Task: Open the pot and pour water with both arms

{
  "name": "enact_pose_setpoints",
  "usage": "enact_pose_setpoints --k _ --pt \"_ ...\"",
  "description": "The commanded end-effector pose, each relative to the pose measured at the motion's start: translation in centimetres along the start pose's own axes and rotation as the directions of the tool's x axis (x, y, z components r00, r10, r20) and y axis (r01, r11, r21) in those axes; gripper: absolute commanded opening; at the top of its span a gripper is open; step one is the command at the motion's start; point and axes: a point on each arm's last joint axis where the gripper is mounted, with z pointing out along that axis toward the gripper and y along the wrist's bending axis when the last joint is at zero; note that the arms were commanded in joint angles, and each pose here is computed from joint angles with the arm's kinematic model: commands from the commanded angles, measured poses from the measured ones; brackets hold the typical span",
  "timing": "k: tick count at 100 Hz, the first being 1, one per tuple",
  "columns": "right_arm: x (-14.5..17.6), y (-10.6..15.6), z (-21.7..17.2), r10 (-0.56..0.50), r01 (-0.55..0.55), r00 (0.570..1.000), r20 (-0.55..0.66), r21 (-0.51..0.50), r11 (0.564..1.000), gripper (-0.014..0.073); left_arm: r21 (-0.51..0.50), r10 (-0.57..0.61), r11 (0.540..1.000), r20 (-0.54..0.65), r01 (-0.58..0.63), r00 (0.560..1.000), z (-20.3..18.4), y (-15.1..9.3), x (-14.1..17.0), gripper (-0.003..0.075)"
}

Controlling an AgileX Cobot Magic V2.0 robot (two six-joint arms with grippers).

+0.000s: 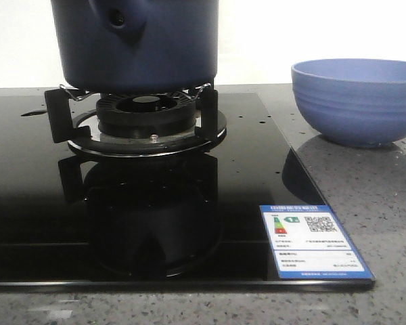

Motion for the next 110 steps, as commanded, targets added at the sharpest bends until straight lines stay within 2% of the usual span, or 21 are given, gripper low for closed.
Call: enact_pose_setpoints --k 1,29,65,89,110 --pt "-1.7 -0.1 -0.2 -0.012 0.011 0.996 0.093 0.016 1.000 0.0471 -0.023 0.011 1.000 0.097 -0.009 0.995 -1.0 -0.1 -2.1 0.0555" --pt "-1.7 -0.1 -0.2 -0.012 0.011 0.996 0.093 0.016 1.000 0.0471 -0.045 0.015 0.999 0.116 -0.010 0.993 -0.8 0.1 -2.2 0.0536" --pt "-1.7 -0.1 -0.2 -0.012 0.011 0.996 0.093 0.016 1.000 0.0471 -0.053 0.022 0.998 0.124 -0.016 0.992 -0.8 0.2 -2.3 0.0365" --pt "-1.7 -0.1 -0.2 -0.012 0.011 0.996 0.093 0.016 1.000 0.0471 -0.050 0.025 0.999 0.164 -0.017 0.986 -2.1 0.0 -3.3 0.0365" --pt "-1.4 -0.2 0.3 -0.021 0.020 0.998 0.052 0.015 1.000 0.0470 -0.046 0.031 0.999 0.247 -0.020 0.968 -4.9 -0.4 -5.3 0.0365"
